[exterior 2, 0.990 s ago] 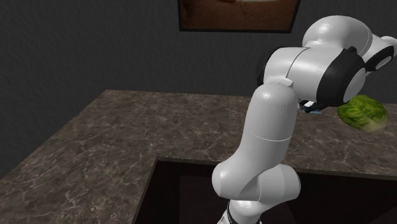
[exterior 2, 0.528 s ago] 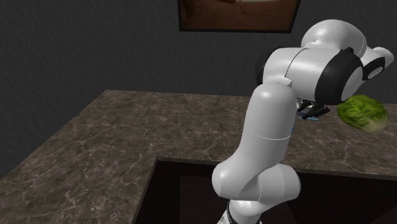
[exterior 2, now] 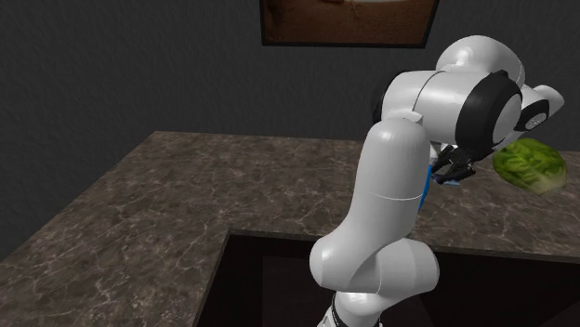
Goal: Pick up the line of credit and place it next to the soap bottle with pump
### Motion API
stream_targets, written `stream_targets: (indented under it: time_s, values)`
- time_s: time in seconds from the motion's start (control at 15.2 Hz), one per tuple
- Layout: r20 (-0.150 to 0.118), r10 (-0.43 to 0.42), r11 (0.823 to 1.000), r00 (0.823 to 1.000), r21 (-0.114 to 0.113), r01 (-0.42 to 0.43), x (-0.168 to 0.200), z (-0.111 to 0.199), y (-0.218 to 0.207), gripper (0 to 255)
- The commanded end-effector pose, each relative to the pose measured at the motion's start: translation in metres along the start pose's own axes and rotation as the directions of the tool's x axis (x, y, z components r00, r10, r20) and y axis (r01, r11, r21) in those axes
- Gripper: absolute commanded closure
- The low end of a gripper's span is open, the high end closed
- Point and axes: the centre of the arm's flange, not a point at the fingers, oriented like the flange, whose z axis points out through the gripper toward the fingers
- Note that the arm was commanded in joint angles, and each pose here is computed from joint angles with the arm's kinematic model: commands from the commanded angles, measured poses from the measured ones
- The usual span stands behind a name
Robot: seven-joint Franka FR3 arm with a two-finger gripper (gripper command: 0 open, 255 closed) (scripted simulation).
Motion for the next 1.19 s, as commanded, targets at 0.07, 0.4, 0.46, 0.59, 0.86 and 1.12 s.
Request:
stream_targets:
  time_s: [0.07, 0.4, 0.46, 0.59, 0.86, 1.12]
  values:
    - [0.0, 0.0, 1.0, 1.0, 0.0, 0.0, -0.008, 0.014, 0.0, 255]
    - [0.0, 0.0, 1.0, 1.0, 0.0, 0.0, -0.023, 0.036, 0.0, 255]
    - [0.0, 0.0, 1.0, 1.0, 0.0, 0.0, -0.026, 0.041, 0.0, 255]
    - [0.0, 0.0, 1.0, 1.0, 0.0, 0.0, -0.031, 0.049, 0.0, 255]
    - [0.0, 0.0, 1.0, 1.0, 0.0, 0.0, -0.043, 0.067, 0.0, 255]
    - [0.0, 0.0, 1.0, 1.0, 0.0, 0.0, -0.05, 0.077, 0.0, 255]
